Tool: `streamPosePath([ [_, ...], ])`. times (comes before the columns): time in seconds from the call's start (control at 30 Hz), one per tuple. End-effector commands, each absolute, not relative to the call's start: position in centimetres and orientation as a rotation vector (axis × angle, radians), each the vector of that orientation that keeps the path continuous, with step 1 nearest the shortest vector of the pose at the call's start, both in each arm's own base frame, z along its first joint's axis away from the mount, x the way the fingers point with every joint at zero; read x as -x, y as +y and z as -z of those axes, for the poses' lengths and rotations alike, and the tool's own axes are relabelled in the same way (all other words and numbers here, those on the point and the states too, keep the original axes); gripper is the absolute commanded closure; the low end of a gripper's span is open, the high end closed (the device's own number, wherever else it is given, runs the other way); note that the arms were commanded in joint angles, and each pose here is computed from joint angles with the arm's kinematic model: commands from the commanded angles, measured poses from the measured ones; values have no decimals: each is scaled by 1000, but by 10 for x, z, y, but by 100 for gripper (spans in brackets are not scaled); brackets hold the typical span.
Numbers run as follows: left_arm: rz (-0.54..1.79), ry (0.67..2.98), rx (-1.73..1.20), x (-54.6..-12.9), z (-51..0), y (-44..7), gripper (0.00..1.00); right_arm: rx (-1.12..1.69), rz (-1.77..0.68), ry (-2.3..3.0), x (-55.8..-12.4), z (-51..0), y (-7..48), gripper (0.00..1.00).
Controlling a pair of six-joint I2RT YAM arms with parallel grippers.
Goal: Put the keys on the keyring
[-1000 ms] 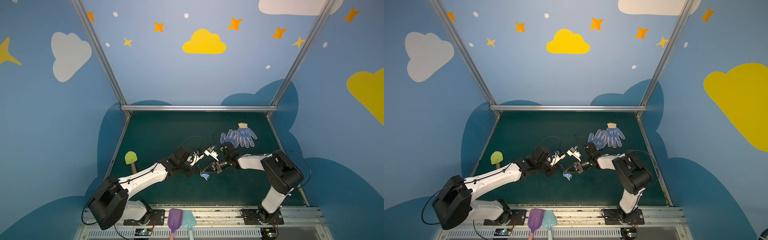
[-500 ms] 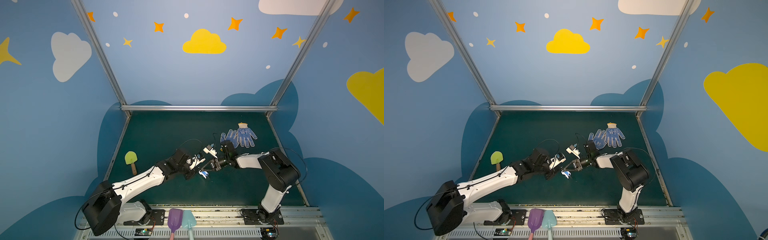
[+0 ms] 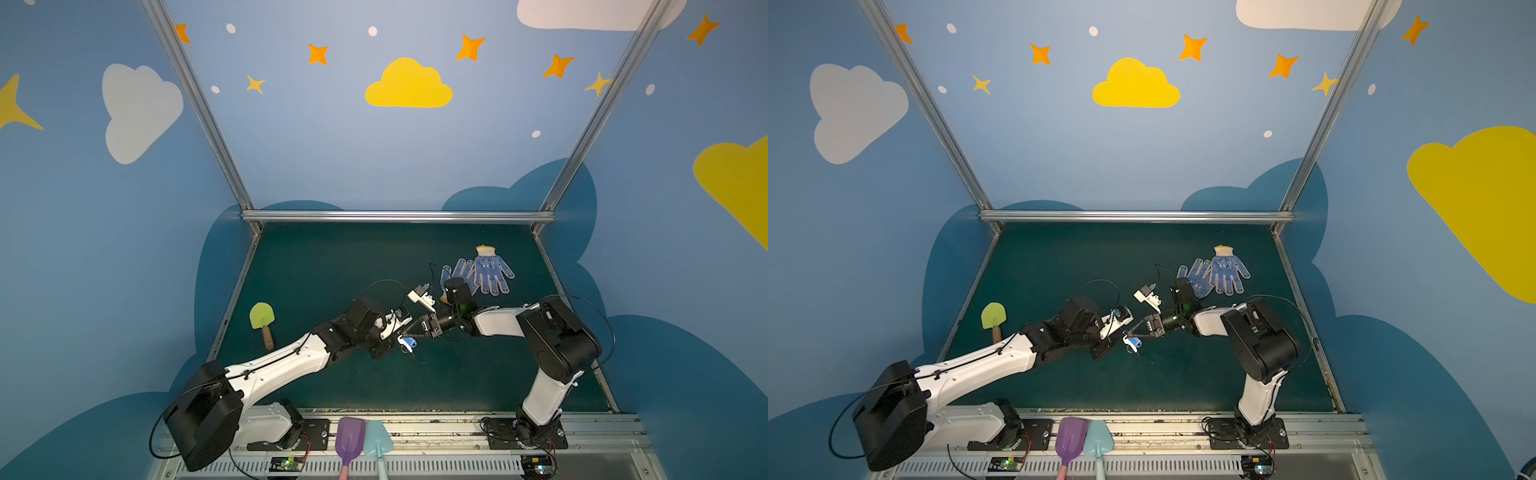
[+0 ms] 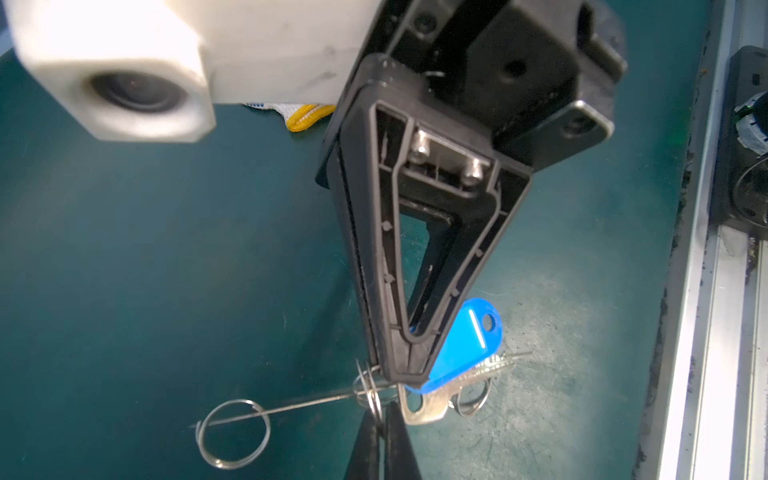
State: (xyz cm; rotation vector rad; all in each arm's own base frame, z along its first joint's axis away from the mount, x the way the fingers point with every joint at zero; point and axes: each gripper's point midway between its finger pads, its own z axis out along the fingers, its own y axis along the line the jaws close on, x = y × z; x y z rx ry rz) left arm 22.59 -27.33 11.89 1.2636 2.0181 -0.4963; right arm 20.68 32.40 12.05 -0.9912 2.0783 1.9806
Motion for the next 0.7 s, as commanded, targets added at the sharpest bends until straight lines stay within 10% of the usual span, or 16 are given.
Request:
streamPosePath([
  [0.0, 515, 2017, -1313, -215, -115, -273, 96, 974, -1928, 2033, -218, -128, 323, 100],
  [0.67, 508, 2050, -1313, -214, -110, -273, 96, 945, -1893, 1947, -224, -144, 318, 100],
])
